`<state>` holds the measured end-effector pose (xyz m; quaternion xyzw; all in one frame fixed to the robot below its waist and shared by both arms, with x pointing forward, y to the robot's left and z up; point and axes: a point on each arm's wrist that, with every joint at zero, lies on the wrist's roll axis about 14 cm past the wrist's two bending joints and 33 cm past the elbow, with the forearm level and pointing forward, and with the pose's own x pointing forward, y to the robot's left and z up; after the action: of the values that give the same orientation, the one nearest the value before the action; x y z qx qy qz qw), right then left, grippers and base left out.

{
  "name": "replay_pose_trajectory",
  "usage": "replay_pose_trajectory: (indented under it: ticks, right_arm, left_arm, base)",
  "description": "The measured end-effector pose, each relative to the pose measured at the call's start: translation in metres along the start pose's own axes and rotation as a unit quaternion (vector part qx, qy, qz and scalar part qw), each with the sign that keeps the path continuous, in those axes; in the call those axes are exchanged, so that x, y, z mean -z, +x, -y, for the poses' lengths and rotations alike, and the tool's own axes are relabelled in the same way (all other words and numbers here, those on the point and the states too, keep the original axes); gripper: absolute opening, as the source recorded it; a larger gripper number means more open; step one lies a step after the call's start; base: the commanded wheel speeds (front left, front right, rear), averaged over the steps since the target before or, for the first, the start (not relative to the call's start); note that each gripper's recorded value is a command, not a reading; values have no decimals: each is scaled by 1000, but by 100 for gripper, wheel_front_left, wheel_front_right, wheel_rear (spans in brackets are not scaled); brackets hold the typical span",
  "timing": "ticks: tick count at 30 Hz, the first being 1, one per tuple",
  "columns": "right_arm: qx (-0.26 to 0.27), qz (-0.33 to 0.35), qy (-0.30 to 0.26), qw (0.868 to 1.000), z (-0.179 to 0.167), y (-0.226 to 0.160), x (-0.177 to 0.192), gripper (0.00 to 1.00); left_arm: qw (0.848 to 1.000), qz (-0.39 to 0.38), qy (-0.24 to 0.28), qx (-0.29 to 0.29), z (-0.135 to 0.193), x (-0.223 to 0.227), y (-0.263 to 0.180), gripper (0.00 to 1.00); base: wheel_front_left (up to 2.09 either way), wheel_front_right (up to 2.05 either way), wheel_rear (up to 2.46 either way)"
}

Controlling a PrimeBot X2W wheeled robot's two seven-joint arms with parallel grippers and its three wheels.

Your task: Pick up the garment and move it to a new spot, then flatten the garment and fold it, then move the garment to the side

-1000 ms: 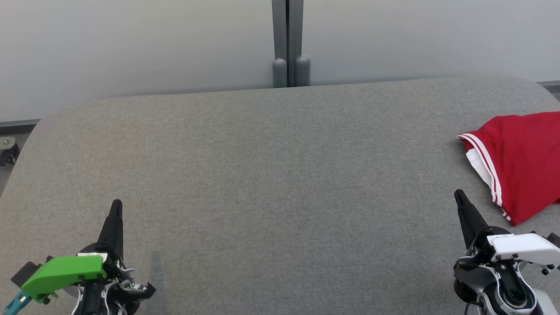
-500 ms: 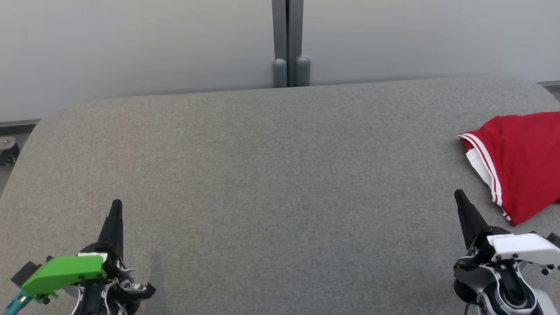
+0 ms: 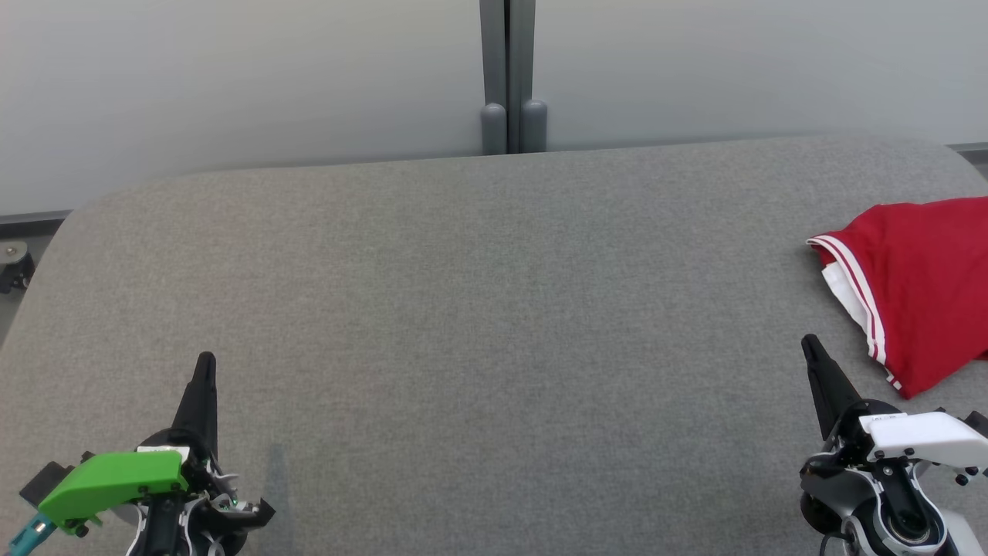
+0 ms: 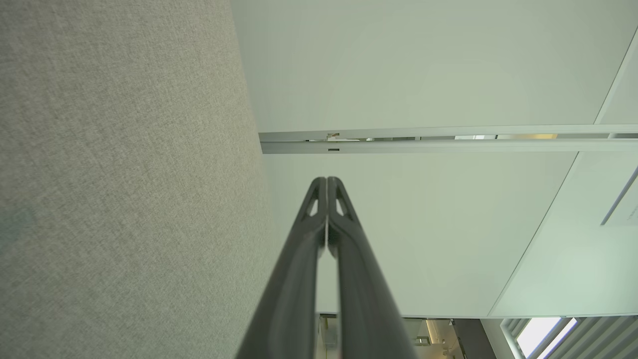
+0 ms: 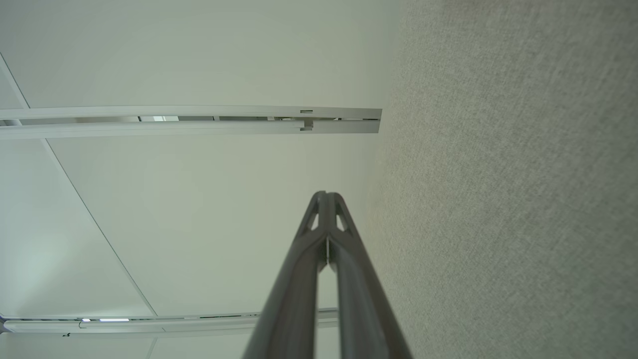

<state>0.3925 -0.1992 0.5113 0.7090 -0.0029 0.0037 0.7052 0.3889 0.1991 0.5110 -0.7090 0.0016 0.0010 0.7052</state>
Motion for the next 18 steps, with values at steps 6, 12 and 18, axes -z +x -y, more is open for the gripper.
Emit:
replay_pose_trajectory:
  ticks: [6,12,18]
  right_arm:
    - [0,0,0,1000,0,0,0,0]
    - [0,0,0,1000,0,0,0,0]
    - [0,0,0,1000,0,0,0,0]
  left_arm:
    - [1000,0,0,0,0,0,0,0]
    - [1000,0,0,0,0,0,0,0]
    - [1000,0,0,0,0,0,0,0]
  base:
    - [0,0,0]
    - [0,0,0]
    - [0,0,0]
